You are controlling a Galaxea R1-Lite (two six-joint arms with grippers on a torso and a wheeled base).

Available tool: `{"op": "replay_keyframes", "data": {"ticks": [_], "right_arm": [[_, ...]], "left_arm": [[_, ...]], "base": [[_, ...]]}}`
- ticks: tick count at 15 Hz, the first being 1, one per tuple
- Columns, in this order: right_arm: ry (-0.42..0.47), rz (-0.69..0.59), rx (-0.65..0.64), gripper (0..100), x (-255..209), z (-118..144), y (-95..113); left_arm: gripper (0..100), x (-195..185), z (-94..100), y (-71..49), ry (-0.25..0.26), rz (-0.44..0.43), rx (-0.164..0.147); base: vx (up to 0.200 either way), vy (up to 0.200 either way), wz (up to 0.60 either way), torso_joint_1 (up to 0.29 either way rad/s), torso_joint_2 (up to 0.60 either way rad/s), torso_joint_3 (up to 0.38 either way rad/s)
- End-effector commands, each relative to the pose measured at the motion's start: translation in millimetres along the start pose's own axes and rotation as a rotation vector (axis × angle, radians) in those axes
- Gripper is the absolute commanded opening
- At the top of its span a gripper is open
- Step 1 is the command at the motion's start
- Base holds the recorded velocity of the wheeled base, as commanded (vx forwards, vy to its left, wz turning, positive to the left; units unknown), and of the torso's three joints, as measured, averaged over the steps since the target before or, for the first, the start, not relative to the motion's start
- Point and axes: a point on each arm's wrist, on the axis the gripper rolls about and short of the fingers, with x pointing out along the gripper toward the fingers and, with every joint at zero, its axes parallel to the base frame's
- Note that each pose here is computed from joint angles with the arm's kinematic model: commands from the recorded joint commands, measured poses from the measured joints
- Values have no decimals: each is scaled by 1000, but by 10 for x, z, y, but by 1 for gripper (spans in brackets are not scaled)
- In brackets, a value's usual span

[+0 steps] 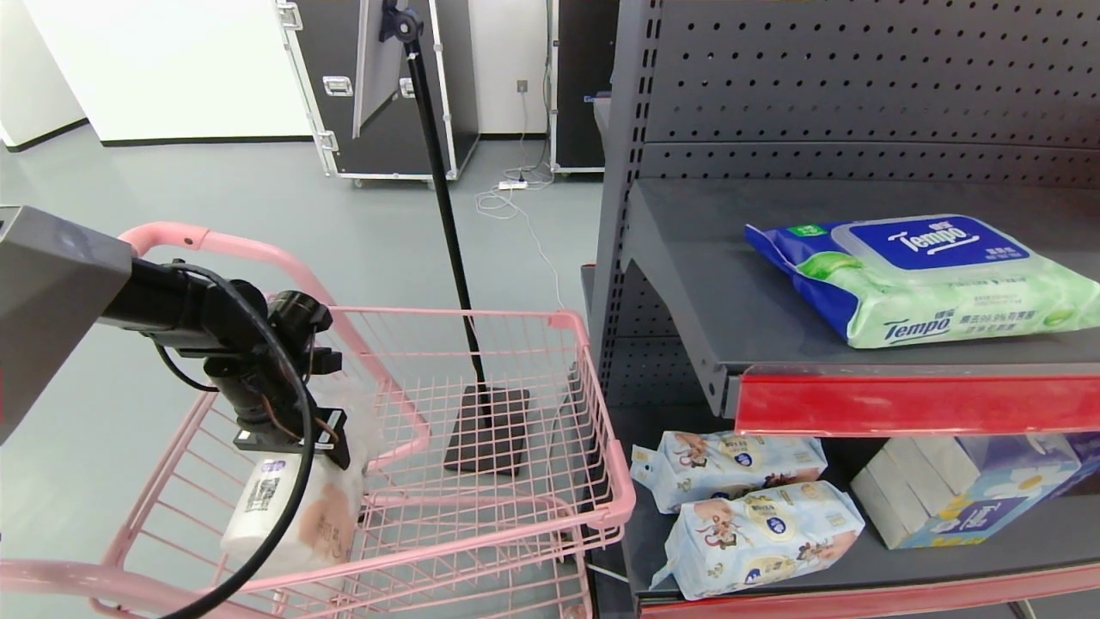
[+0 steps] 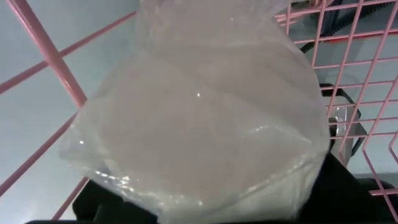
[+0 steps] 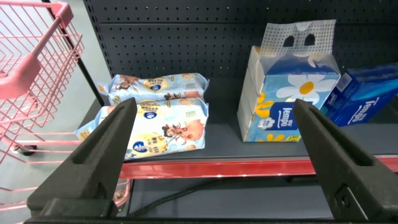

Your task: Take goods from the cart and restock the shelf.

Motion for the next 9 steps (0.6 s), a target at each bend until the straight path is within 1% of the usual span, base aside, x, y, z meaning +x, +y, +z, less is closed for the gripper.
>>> {"op": "replay_keyframes", "data": {"ticks": [1,2,4,6,8,9], "right_arm": [[1,1,-1,100,1,0,0],[1,1,-1,100,1,0,0],[1,1,-1,100,1,0,0],[1,1,-1,100,1,0,0],[1,1,-1,100,1,0,0],[1,1,-1,100,1,0,0]], "left_arm": [[0,-366,32,-2,-108,-2,5],[0,-604,54,-10,-184,-3,9],[0,-915,76,-13,-289,-4,11],[0,-1199,31,-23,-375,-33,16],[0,-1518,-85,-35,-466,-67,24],[0,-1575,-110,-33,-483,-72,23]], "base": [[0,0,0,0,0,0],[0,0,0,0,0,0],[0,0,0,0,0,0],[0,0,0,0,0,0],[0,0,0,0,0,0],[0,0,0,0,0,0]]}}
